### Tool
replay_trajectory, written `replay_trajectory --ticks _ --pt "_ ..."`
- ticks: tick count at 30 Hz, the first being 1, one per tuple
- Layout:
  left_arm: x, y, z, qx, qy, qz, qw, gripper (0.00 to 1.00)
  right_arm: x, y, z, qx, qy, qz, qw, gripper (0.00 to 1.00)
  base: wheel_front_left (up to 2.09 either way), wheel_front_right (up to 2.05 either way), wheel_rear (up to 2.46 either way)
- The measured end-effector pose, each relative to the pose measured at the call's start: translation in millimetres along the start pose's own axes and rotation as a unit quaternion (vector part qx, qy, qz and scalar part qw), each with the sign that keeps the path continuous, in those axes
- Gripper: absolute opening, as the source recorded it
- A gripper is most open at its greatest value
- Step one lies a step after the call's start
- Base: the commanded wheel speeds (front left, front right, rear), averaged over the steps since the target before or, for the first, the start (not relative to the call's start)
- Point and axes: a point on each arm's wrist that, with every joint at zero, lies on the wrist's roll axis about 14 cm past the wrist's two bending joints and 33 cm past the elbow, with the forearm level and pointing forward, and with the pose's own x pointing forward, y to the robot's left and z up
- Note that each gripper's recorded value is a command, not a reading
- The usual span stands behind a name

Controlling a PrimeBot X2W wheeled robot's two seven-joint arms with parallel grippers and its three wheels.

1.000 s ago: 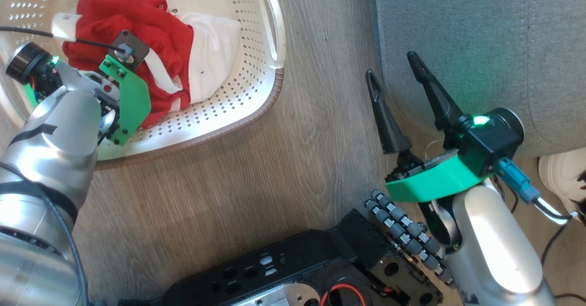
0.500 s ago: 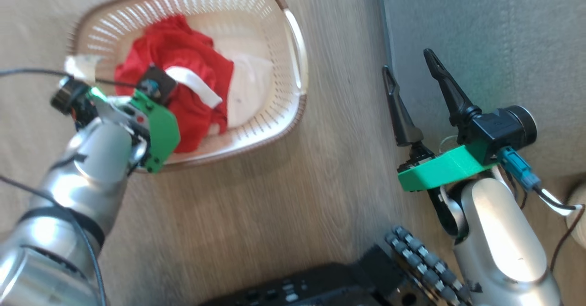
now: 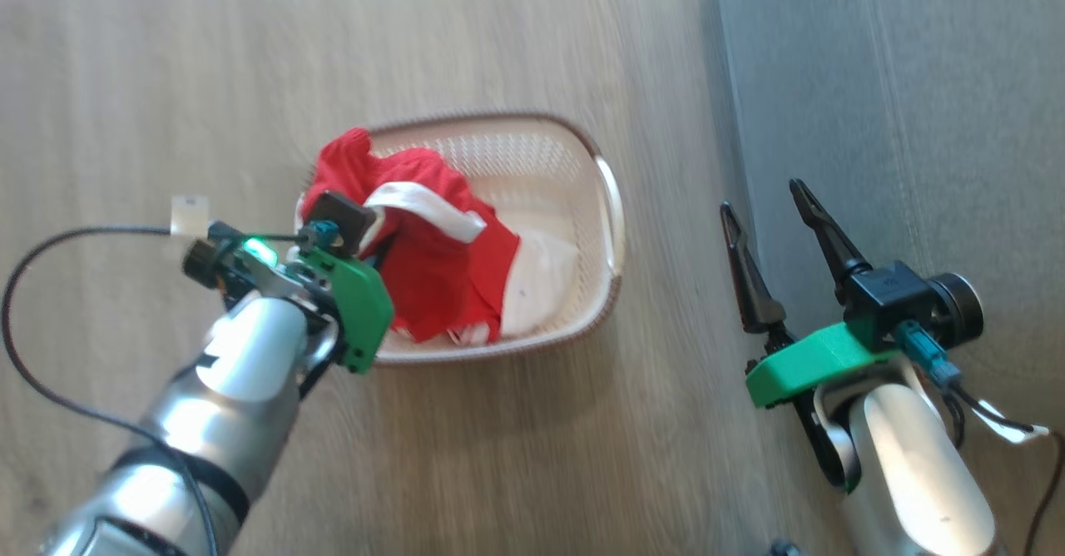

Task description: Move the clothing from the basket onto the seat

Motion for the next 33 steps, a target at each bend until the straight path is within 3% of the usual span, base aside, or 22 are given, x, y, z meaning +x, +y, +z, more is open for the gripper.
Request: replay_trajectory --ticks 6,11,20,33 --pt "-47 7 44 -0.026 -0.089 0.057 0.994 0.00 -17 18 22 -0.002 -0.025 0.019 0.999 1.00 0.00 0.00 0.00" --pt "-93 19 70 -0.041 -0.158 0.113 0.980 0.00 -32 30 43 -0.006 -0.053 0.031 0.998 1.00 0.00 0.00 0.00" --pt "-178 28 130 -0.051 -0.302 0.192 0.932 0.00 -61 44 66 -0.005 -0.089 0.044 0.995 1.00 0.00 0.00 0.00" --pt "-258 25 176 -0.059 -0.433 0.241 0.867 0.00 -75 55 81 -0.011 -0.114 0.058 0.992 1.00 0.00 0.00 0.00"
